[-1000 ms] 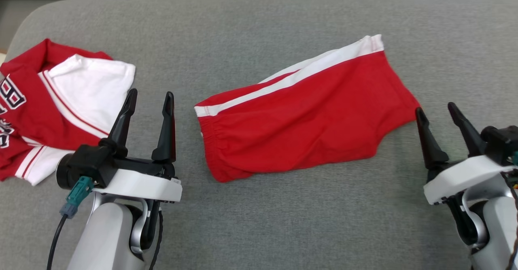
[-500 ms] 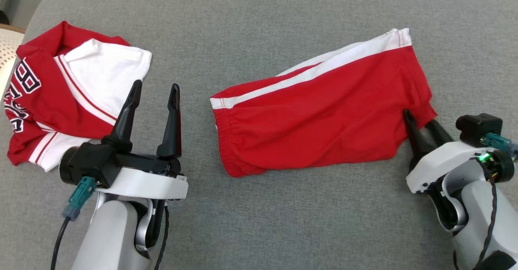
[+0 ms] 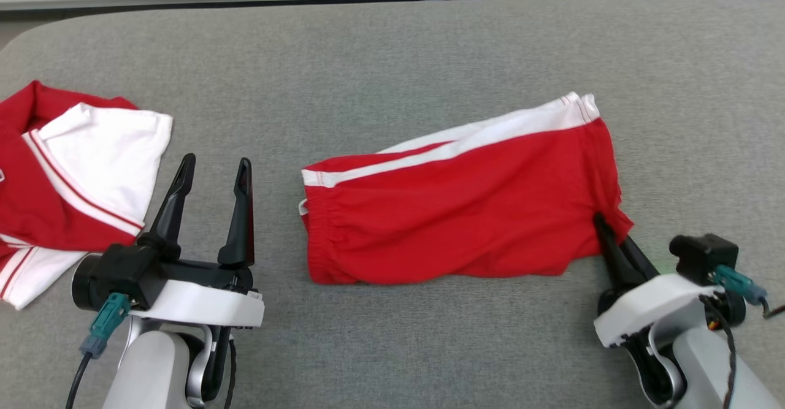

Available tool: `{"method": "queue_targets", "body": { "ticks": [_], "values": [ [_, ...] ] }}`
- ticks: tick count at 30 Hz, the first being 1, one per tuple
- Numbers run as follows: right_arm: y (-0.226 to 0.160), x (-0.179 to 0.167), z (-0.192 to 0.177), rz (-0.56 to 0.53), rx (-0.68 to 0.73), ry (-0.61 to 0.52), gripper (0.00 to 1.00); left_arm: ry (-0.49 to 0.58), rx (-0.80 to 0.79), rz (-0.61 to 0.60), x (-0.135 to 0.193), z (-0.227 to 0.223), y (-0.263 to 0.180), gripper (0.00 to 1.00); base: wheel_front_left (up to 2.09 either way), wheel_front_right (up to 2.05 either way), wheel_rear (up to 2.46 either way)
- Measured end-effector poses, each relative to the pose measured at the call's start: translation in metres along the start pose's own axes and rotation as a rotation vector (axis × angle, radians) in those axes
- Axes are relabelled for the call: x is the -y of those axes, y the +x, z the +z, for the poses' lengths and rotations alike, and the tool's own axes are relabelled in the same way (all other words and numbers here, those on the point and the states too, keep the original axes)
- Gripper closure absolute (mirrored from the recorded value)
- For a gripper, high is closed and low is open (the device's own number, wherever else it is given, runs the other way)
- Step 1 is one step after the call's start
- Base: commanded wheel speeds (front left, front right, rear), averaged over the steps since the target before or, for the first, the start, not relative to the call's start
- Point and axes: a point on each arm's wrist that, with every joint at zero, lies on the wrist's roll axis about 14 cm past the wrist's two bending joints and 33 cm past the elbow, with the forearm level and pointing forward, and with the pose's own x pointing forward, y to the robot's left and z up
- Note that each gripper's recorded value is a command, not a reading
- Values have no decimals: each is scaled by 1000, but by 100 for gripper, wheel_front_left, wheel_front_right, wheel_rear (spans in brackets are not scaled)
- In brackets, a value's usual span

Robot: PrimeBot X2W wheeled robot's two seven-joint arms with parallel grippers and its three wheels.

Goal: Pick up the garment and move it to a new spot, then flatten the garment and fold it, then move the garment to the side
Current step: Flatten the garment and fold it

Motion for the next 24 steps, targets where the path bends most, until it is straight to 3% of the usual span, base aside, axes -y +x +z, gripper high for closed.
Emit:
{"method": "queue_targets", "body": {
  "ticks": [14,19,24],
  "values": [
    [-55,31,-8,-145,47,76,100,-14,-19,-26,13,-1,-8,0,0,0,0],
    [-55,21,14,-115,94,16,100,-18,-9,-33,17,3,-10,0,0,0,0],
    [-39,-23,52,14,162,-80,100,-17,-7,-34,18,7,-12,0,0,0,0]
  ]
}}
